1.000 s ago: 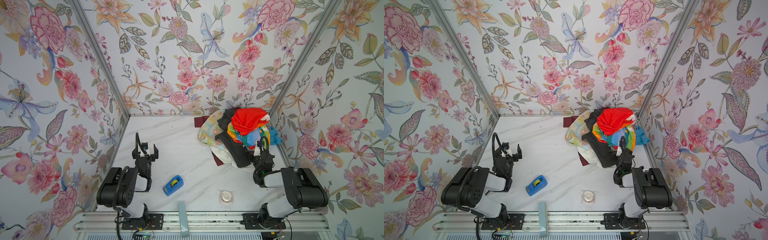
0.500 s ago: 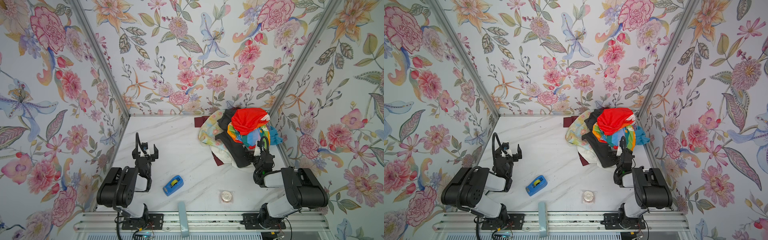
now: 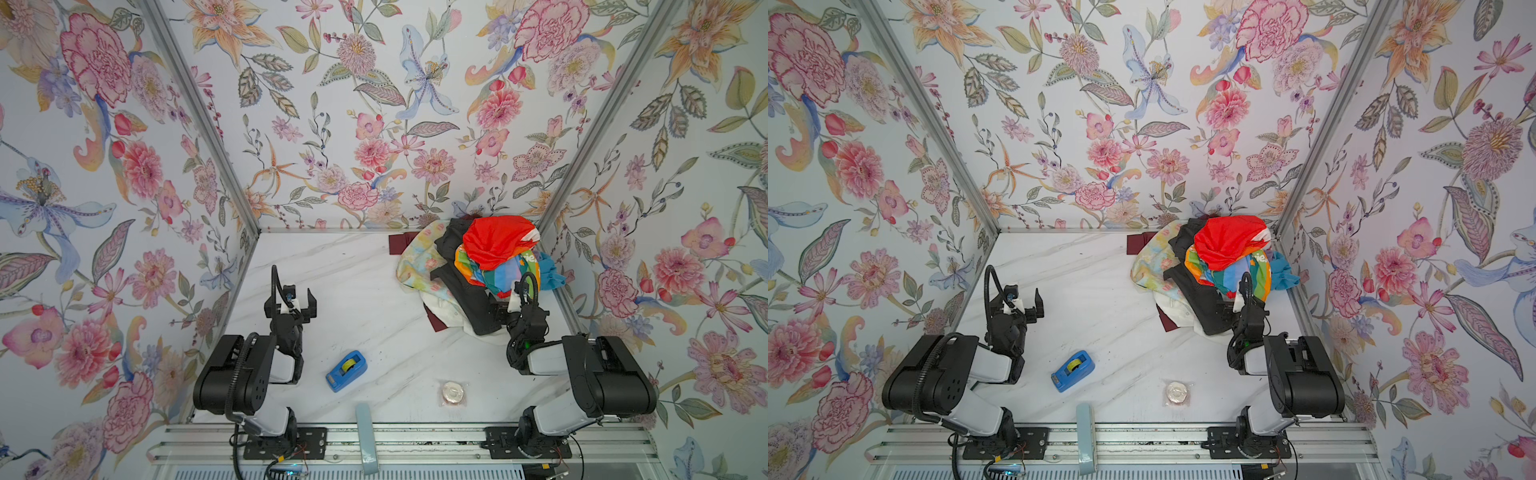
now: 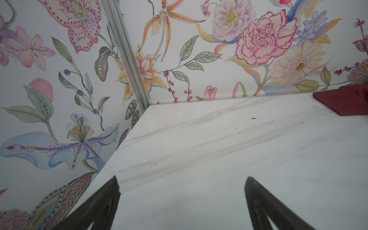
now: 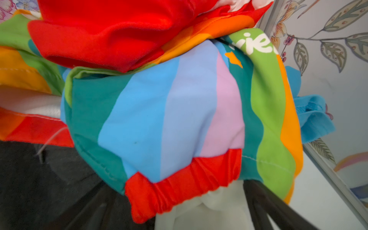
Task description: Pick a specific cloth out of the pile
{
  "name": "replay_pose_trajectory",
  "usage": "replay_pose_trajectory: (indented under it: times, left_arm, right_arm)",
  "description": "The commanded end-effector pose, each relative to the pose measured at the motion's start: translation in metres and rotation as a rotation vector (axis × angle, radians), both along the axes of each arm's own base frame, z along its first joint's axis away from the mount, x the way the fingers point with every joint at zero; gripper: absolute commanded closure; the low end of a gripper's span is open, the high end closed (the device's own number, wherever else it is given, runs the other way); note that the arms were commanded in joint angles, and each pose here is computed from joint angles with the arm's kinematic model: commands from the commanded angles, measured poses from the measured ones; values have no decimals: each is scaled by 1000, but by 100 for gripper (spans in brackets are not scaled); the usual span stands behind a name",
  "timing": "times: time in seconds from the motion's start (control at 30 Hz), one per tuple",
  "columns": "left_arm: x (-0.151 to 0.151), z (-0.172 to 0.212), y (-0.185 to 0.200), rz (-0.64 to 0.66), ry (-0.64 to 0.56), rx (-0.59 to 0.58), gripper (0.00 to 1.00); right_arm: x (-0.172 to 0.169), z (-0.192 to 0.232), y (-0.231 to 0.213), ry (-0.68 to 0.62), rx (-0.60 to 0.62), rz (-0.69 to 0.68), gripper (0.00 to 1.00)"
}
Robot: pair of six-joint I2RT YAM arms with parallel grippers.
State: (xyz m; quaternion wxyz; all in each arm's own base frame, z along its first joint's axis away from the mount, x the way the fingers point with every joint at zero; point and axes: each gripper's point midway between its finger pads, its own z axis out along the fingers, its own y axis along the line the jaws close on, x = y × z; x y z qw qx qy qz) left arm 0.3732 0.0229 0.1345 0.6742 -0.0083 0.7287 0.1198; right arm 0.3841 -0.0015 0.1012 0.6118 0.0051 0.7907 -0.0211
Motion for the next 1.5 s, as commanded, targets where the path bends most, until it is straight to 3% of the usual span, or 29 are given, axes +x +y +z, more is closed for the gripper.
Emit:
replay_pose_trajectory:
  times: [0.0,0.3,0.47,0.73,1.2,1.47]
  left_arm:
    - [1,3,-1,-13,-6,11,1]
    - [-1,3,3,18,-10,7,1]
    - [-2,33,7,38,-14,0,1]
    - [1,75,-33,-187,50,-52,1]
    - [-50,127,-133,-804,84,-179,1]
    - [-68,132,-156,-943,94,-211,1]
  right_arm:
    - [3,5,0,-15,-15,4,1]
    - [3,5,0,-15,-14,4,1]
    - [3,7,-2,-18,-31,-28,1]
    - [1,44,1,33,-47,-85,1]
    - [-14,99,38,151,-30,-21,1]
    - [-19,117,85,252,-65,56,1]
